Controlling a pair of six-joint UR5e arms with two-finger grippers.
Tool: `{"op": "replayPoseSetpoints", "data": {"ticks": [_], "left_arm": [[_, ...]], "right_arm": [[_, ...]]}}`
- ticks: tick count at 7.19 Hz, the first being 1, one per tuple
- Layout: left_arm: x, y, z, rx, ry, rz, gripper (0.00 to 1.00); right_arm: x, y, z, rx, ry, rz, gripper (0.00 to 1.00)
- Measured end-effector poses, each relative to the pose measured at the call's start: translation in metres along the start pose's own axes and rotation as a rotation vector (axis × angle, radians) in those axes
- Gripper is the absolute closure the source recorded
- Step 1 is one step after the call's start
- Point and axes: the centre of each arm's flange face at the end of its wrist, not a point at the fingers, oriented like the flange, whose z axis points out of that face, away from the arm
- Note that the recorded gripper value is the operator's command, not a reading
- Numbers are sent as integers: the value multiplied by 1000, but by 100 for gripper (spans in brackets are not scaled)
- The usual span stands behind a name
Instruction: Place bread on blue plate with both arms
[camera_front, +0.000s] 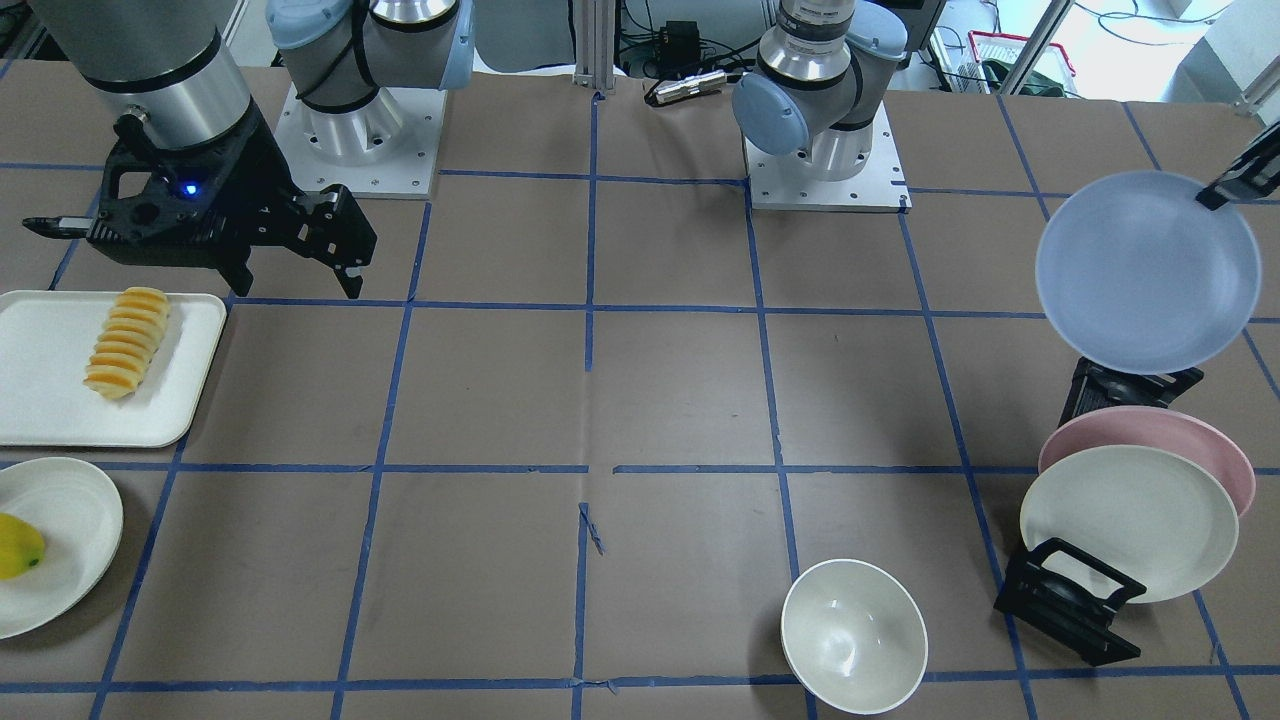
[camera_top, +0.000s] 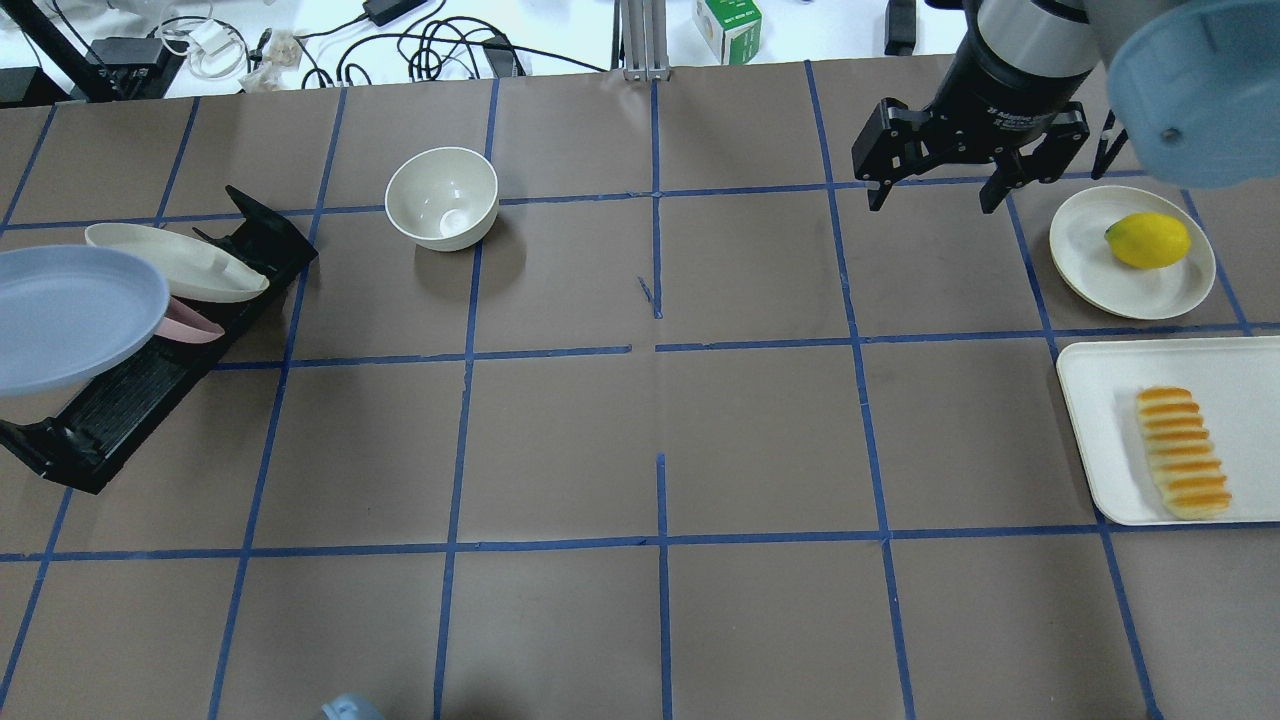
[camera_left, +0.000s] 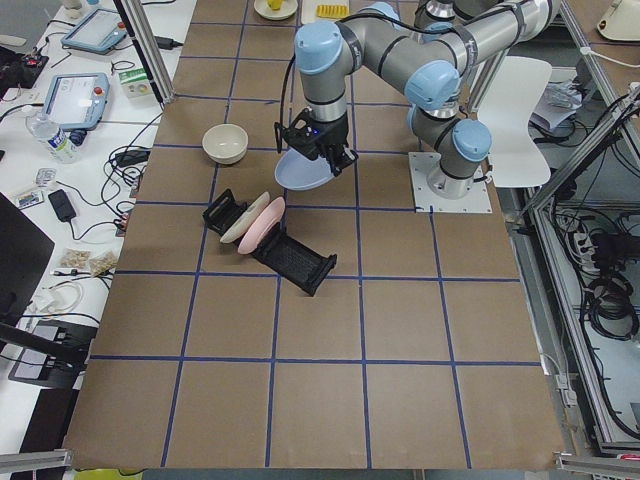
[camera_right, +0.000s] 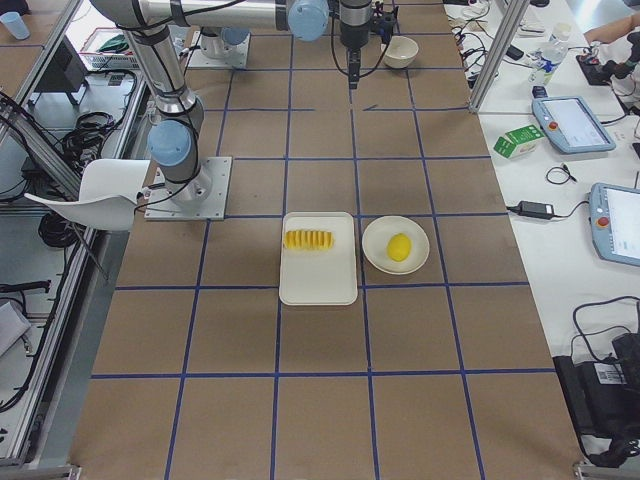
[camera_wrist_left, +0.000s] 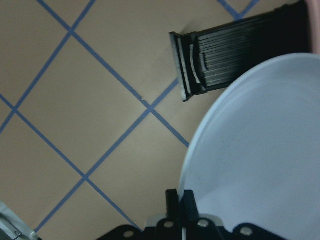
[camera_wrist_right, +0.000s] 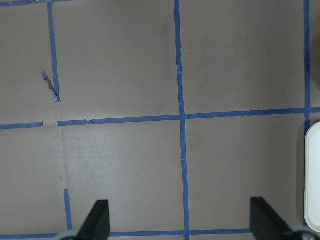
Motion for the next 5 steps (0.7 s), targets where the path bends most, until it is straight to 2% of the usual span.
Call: {"op": "replayPoseSetpoints", "data": {"ticks": [1,3,4,5], "left_arm": [[65,42,4,-2,3,-57,100],[176,137,9,48,33,-123,100],[220,175,24,36,87,-99,100],[258,205,52,-17,151,-52,100]], "right_arm": [[0,0,0,0,0,0,0],[0,0,0,0,0,0,0],[1,0,0,2,3,-2,0],[4,-1,0,4,10,-4,0]]}}
